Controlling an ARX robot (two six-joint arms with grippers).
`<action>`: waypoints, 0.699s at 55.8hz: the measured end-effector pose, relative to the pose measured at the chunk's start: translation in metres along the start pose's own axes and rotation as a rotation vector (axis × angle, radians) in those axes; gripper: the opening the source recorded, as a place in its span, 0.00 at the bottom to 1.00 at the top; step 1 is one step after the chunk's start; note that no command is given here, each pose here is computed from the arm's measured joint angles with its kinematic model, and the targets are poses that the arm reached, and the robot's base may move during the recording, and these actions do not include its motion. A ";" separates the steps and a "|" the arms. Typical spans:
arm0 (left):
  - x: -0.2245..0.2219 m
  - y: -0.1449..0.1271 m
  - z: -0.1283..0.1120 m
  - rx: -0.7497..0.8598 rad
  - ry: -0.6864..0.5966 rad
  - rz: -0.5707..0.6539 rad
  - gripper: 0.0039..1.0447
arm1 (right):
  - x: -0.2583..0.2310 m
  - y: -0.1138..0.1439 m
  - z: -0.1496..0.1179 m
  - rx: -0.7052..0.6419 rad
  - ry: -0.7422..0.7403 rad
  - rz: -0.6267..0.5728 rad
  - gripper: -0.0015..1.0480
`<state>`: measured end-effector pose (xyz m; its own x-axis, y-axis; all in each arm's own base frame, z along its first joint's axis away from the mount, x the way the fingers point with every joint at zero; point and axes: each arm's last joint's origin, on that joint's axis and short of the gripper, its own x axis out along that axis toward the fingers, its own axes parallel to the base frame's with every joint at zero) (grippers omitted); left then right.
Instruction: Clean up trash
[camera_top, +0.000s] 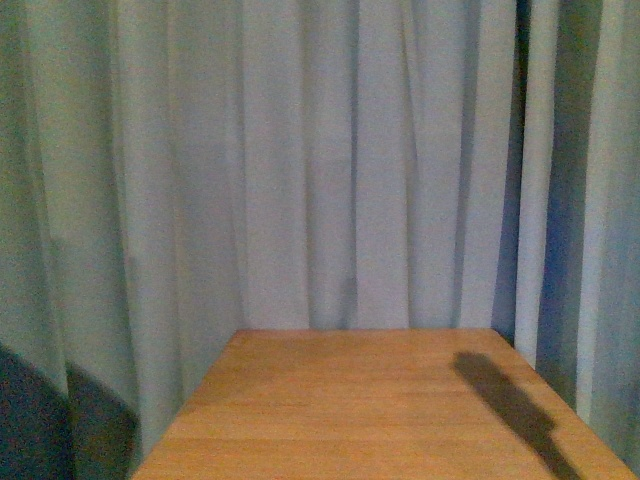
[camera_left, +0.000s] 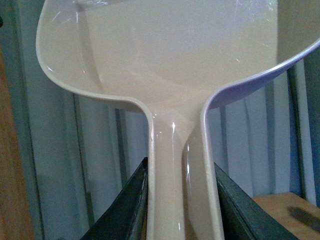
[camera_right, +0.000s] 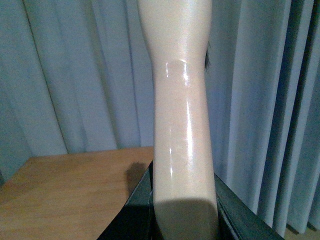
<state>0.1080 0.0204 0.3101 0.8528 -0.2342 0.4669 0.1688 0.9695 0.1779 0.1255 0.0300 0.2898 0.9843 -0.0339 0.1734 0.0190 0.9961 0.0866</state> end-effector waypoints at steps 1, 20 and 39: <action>0.000 0.000 0.000 0.000 0.000 0.000 0.27 | 0.000 0.000 0.000 0.000 0.000 0.000 0.19; 0.000 0.000 0.000 0.000 0.000 0.000 0.27 | -0.001 -0.001 0.000 -0.001 -0.003 -0.001 0.19; 0.000 0.000 0.000 -0.001 0.001 0.000 0.27 | 0.000 -0.001 0.000 -0.003 -0.003 -0.006 0.19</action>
<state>0.1079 0.0204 0.3095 0.8536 -0.2336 0.4657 0.1688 0.9696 0.1770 0.1251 0.0293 0.2898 0.9837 -0.0404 0.1753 0.0259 0.9961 0.0845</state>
